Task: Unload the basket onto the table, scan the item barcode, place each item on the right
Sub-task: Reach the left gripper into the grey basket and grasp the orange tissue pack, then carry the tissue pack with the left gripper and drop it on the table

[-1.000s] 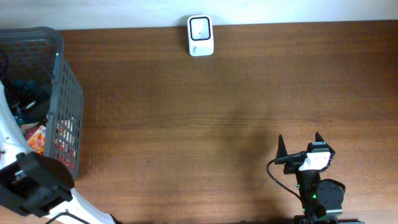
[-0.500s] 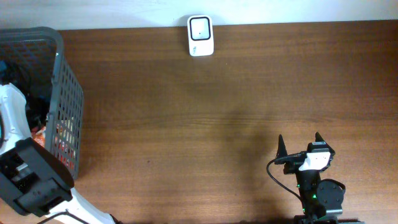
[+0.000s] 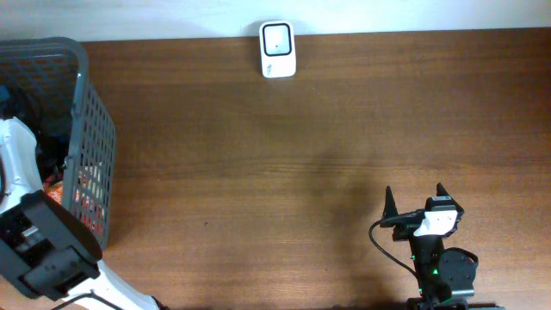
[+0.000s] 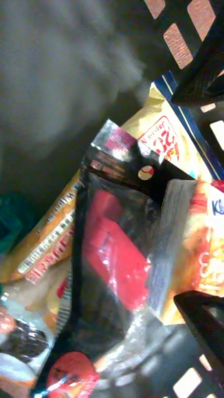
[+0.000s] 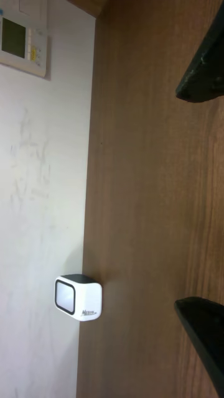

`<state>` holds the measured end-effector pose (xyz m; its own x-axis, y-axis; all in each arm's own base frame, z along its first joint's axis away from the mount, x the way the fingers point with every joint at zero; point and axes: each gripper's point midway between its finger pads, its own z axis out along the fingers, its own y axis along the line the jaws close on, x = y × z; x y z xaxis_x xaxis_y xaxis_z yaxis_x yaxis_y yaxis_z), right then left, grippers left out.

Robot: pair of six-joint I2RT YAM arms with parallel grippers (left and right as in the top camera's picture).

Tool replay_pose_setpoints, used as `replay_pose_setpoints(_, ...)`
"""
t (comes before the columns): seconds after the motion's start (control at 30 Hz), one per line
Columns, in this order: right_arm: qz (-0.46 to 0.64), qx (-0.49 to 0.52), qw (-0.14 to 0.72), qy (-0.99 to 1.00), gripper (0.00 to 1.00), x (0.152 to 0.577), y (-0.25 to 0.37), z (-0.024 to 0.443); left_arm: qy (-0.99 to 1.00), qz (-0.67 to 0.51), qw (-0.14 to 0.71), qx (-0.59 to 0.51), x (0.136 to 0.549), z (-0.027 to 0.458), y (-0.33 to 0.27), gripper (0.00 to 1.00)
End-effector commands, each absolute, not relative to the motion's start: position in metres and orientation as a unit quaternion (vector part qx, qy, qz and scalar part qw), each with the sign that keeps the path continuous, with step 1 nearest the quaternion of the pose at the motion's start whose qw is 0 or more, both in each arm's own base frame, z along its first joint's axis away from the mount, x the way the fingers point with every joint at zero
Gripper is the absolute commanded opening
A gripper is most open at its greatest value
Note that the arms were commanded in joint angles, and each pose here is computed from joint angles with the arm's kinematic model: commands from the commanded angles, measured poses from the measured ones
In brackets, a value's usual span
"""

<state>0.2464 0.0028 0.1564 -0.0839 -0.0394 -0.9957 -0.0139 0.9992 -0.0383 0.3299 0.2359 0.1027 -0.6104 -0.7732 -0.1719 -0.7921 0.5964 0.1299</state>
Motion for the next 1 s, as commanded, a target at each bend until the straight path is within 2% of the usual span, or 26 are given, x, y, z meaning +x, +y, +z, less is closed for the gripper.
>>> replay_pose_setpoints(0.0, -0.017, -0.016, 0.673, 0.739, 0.98, 0.247, 0.0, 0.152, 0.866, 0.097, 0.032, -0.49, 0.32, 0.098, 0.234, 0.94)
replay_pose_setpoints(0.17, -0.017, -0.016, 0.673, 0.739, 0.98, 0.247, 0.0, 0.152, 0.844, 0.095, 0.019, -0.528, 0.313, 0.097, 0.229, 0.95)
replay_pose_setpoints(0.43, -0.017, -0.015, 0.673, 0.739, 0.98, 0.247, 0.0, 0.152, 0.806, 0.095, 0.043, -0.582, 0.318, 0.074, 0.233, 0.89)
replay_pose_setpoints(0.47, -0.017, -0.015, 0.673, 0.739, 0.98, 0.247, 0.0, 0.152, 0.805, 0.103, 0.047, -0.582, 0.317, 0.072, 0.237, 0.84)
replay_pose_setpoints(0.53, -0.017, -0.016, 0.673, 0.739, 0.98, 0.247, 0.0, 0.152, 0.804, 0.109, 0.05, -0.582, 0.317, 0.073, 0.239, 0.67)
replay_pose_setpoints(0.6, -0.017, -0.015, 0.673, 0.739, 0.98, 0.247, 0.0, 0.152, 0.804, 0.109, 0.05, -0.582, 0.317, 0.073, 0.239, 0.4)
replay_pose_setpoints(0.7, -0.017, -0.016, 0.673, 0.739, 0.98, 0.247, 0.0, 0.152, 0.808, 0.109, 0.05, -0.576, 0.318, 0.077, 0.239, 0.09)
replay_pose_setpoints(0.73, -0.017, -0.016, 0.673, 0.739, 0.98, 0.247, 0.0, 0.152, 0.809, 0.109, 0.048, -0.576, 0.318, 0.082, 0.239, 0.02)
replay_pose_setpoints(0.83, -0.017, -0.016, 0.673, 0.739, 0.98, 0.247, 0.0, 0.152, 0.809, 0.109, 0.042, -0.576, 0.317, 0.105, 0.238, 0.0)
replay_pose_setpoints(0.97, -0.017, -0.016, 0.673, 0.739, 0.98, 0.247, 0.0, 0.152, 0.81, 0.078, 0.063, -0.577, 0.327, 0.159, 0.232, 0.0)
